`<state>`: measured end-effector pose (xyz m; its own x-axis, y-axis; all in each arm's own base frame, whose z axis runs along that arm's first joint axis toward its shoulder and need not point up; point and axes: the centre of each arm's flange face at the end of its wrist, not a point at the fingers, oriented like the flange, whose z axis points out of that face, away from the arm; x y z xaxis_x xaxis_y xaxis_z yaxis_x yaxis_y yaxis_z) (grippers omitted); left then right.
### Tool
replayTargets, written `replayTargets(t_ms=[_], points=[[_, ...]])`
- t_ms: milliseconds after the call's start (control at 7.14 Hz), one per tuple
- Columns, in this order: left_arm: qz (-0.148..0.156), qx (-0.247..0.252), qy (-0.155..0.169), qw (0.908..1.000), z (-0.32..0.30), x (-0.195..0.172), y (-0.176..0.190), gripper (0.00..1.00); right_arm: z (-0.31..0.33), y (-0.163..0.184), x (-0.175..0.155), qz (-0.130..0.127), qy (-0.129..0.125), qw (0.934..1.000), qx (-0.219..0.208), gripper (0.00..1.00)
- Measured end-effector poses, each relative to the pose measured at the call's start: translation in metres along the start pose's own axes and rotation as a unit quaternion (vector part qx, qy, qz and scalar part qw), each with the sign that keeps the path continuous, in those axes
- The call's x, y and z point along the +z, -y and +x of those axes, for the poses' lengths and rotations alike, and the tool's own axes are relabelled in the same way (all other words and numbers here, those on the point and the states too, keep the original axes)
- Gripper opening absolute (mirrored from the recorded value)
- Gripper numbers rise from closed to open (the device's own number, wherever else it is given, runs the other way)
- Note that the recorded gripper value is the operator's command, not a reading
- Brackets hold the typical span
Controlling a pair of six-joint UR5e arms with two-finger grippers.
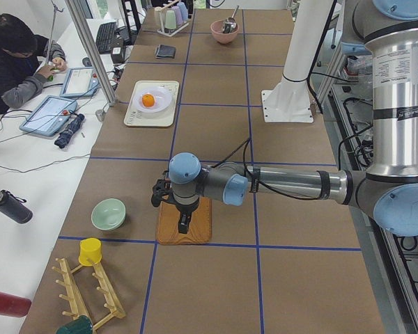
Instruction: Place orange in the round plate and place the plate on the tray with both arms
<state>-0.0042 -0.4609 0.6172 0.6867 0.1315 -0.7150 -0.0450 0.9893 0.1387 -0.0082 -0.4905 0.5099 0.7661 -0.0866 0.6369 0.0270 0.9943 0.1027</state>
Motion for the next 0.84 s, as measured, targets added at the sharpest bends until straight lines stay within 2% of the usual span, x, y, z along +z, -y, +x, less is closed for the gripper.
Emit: replayTargets(t_ms=[140,280,560,840], points=[[0.000,0.000,0.000,1.0000,0.000,0.000,0.000,0.99,0.042,-0.039,0.015,-0.017,0.009,0.9994,0.030,1.00],[0.000,0.001,0.000,1.0000,0.000,0.000,0.000,0.98,0.072,-0.066,0.028,-0.025,0.003,0.9983,0.052,1.00],[0.000,0.000,0.000,1.0000,0.000,0.000,-0.001,0.99,0.100,-0.089,0.042,-0.036,-0.016,0.9965,0.074,1.00],[-0.001,-0.001,-0.001,1.0000,-0.002,0.001,-0.004,0.99,0.109,-0.099,0.052,-0.046,-0.019,0.9953,0.082,1.00]])
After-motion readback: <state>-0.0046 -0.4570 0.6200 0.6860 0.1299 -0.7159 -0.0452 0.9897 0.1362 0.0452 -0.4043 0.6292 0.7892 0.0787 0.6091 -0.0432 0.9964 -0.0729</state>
